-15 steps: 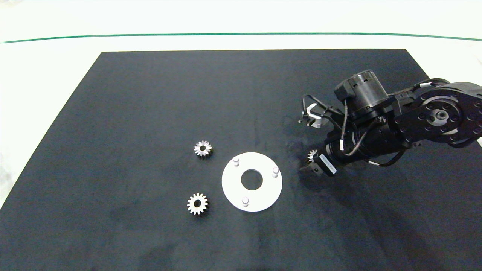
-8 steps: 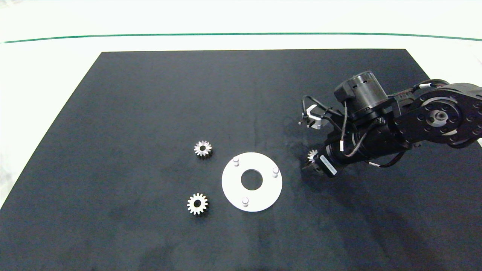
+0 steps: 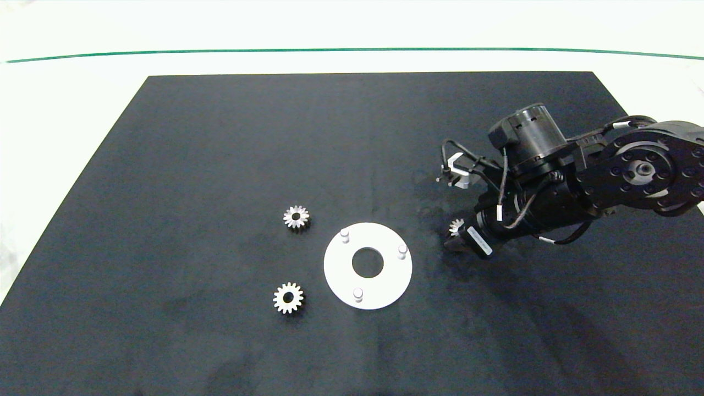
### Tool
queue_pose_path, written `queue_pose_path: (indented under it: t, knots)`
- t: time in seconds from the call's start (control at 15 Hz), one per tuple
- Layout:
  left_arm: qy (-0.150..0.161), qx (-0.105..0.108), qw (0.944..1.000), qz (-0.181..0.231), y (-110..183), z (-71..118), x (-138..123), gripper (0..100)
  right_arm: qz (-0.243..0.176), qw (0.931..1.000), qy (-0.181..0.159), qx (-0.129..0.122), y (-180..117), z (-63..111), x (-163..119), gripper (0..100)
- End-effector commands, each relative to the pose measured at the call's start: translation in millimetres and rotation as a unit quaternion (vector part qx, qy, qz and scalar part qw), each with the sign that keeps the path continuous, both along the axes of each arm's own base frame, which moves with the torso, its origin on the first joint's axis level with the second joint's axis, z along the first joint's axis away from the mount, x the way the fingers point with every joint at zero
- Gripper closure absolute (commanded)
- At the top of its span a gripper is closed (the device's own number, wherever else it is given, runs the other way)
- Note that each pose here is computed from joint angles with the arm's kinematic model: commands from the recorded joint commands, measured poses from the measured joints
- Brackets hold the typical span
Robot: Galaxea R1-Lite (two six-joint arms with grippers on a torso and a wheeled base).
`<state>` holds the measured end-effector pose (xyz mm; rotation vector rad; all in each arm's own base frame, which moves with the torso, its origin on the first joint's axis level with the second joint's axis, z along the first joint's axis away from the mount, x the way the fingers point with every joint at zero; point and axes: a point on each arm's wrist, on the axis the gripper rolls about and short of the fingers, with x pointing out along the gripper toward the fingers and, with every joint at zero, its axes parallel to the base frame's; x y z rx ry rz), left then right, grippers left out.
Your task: Install three planetary gears onto the carrier pins
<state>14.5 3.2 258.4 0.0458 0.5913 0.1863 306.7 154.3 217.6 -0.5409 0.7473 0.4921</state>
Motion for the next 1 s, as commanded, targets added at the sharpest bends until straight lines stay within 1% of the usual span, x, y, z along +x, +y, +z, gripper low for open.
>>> queue_pose_path:
  t: [0.07, 0.2, 0.8, 1.0]
  knots:
    - [-0.001, 0.000, 1.0000, 0.000, -0.4, 0.1, -1.7, 0, 0.000, 1.0000, -0.001, -0.001, -0.3, 1.2, -0.9, 42]
    - [-0.007, 0.002, 1.0000, 0.000, -0.6, 3.3, -2.1, 0, 0.000, 1.0000, 0.002, -0.003, -0.5, 0.1, -1.4, 46]
    - [-0.006, 0.002, 1.0000, 0.000, -0.7, 3.1, -2.7, 0, 0.000, 1.0000, 0.005, -0.001, -0.2, -1.1, -0.9, 64]
    - [-0.006, 0.002, 1.0000, -0.001, -0.8, 2.7, -3.0, 0, -0.001, 0.9999, 0.010, -0.001, 1.6, -5.1, 1.4, 70]
